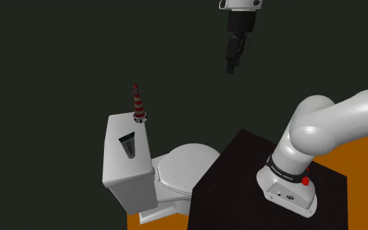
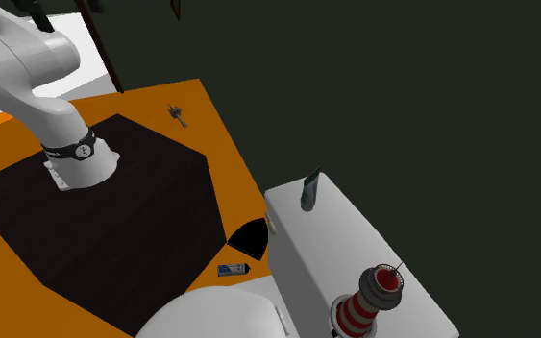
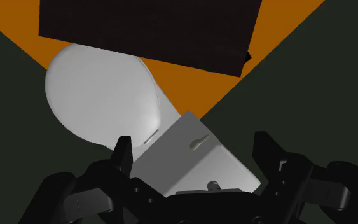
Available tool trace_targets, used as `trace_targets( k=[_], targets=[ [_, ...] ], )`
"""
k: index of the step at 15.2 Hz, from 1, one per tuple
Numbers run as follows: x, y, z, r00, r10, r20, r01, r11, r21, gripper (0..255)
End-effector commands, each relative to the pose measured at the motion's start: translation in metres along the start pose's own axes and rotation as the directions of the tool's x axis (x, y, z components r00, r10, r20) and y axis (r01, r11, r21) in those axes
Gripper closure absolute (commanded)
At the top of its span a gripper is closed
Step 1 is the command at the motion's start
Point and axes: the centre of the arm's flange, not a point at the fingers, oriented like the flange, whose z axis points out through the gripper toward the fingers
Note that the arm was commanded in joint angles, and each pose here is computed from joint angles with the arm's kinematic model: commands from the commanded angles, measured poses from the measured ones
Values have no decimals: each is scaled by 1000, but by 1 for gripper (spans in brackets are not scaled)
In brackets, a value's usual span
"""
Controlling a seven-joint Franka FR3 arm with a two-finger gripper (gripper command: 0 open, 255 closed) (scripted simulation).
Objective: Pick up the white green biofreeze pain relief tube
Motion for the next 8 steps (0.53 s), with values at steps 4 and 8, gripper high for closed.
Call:
trace_targets(
  k=[4, 8],
  targets=[
    [33, 1, 22, 998, -57, 6, 57, 998, -6, 0],
    [78, 0, 53, 991, -132, 15, 132, 991, -13, 0]
  ],
)
